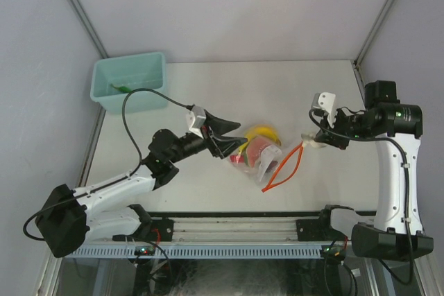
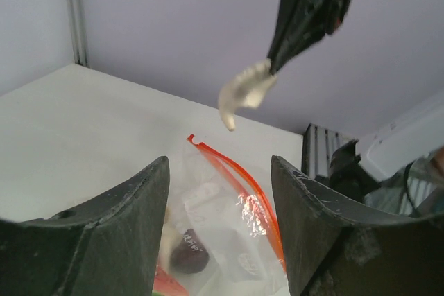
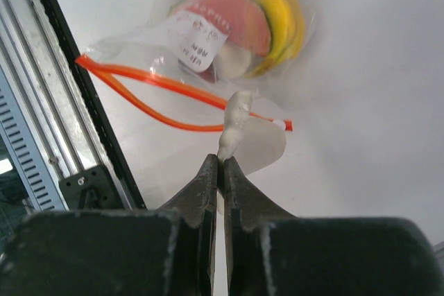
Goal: Open the zip-top bag and remove the fake food
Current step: Place the fake vegetable in the bin.
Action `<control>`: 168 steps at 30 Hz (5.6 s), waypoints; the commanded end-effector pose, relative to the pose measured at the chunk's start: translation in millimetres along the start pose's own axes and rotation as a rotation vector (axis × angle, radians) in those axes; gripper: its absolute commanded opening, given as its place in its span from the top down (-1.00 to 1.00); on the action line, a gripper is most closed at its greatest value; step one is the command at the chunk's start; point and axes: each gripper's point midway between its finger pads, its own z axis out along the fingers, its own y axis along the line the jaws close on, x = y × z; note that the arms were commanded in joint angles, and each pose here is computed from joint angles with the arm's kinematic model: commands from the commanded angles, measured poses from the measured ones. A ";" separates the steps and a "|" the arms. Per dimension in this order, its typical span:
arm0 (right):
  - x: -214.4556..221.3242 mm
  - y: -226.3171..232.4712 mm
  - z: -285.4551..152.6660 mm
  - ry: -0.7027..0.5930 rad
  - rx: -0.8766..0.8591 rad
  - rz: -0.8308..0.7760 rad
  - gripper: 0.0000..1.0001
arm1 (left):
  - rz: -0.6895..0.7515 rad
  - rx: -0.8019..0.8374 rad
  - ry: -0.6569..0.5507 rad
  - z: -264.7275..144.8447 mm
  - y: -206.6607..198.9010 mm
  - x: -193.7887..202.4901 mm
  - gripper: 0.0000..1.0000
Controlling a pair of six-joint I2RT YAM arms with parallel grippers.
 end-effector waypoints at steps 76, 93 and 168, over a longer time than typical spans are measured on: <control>-89.7 29.8 22.5 -0.423 -0.239 -0.048 0.33 | -0.057 -0.280 0.128 38.2 55.1 1.2 1.00; -77.2 15.8 36.3 -0.416 -0.213 0.029 0.34 | -0.660 -0.615 0.174 -51.1 198.5 5.9 1.00; -58.3 2.4 46.0 -0.386 -0.177 0.088 0.34 | -0.354 -1.377 0.013 -233.3 415.1 -165.6 -1.00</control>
